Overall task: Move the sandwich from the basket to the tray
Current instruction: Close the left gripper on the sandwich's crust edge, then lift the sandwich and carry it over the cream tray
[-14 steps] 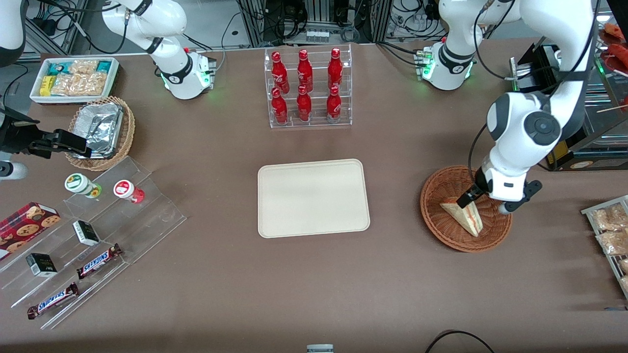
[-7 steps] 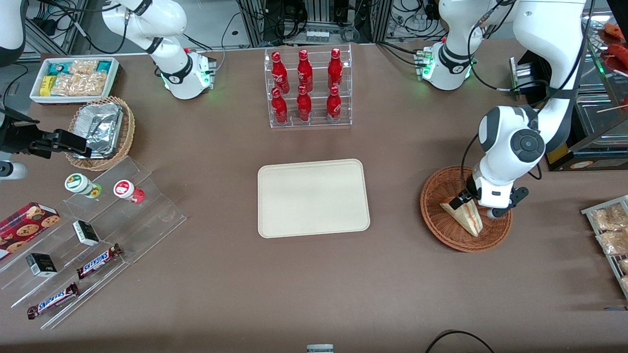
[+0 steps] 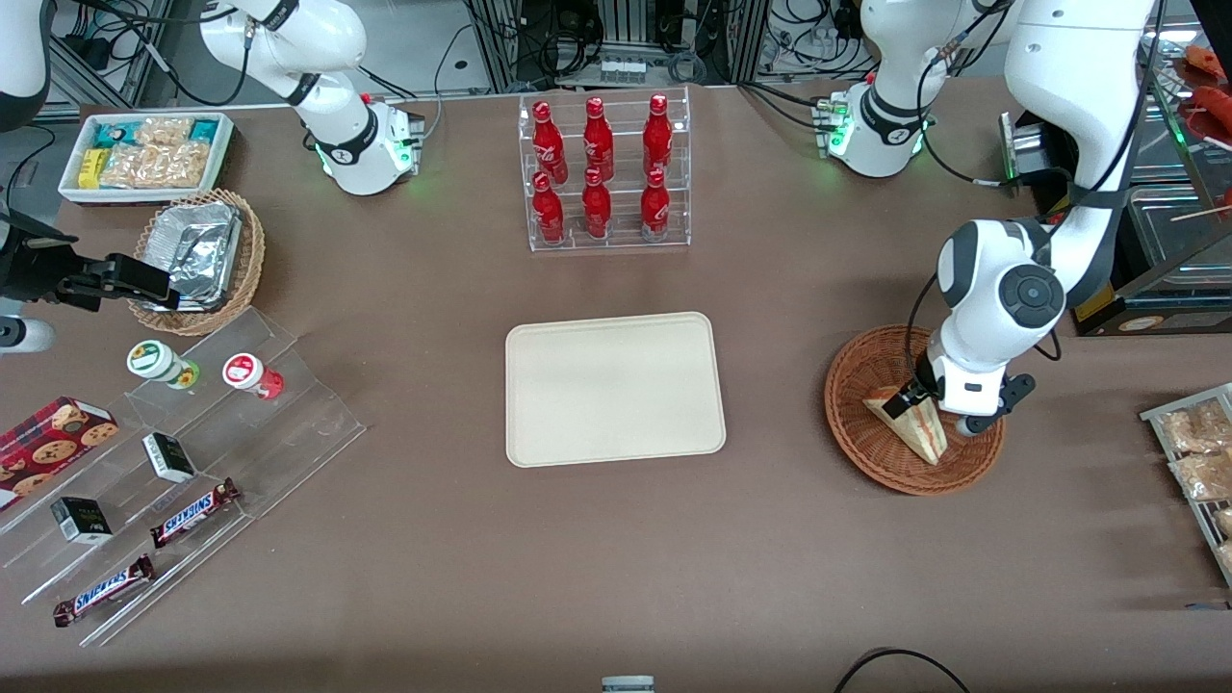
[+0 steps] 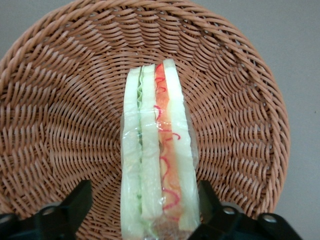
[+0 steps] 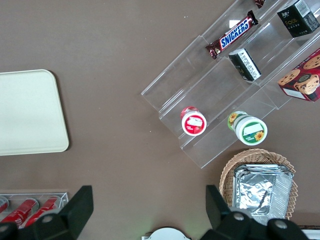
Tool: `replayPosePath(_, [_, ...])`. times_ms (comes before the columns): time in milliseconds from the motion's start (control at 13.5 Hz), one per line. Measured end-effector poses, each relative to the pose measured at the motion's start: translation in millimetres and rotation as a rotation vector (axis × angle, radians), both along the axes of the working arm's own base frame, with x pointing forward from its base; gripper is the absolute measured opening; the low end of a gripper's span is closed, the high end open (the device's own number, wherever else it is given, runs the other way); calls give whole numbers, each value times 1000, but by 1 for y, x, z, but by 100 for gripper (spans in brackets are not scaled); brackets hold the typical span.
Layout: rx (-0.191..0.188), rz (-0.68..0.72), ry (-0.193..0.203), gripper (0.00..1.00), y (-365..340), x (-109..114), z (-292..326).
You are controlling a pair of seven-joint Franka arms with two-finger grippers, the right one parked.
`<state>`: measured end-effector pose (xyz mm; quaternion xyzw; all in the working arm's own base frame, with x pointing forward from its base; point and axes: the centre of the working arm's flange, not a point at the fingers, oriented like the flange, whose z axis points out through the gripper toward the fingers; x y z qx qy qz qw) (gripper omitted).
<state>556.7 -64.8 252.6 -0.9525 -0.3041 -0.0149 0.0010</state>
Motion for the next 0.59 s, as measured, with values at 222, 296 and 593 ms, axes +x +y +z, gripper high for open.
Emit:
replayPosePath(222, [-3,11,-22,52,-1,8,6])
replayPosePath(296, [-5,15,-34,41,-2,14,13])
replayPosePath(593, [11,0,48,27,-16,42,72])
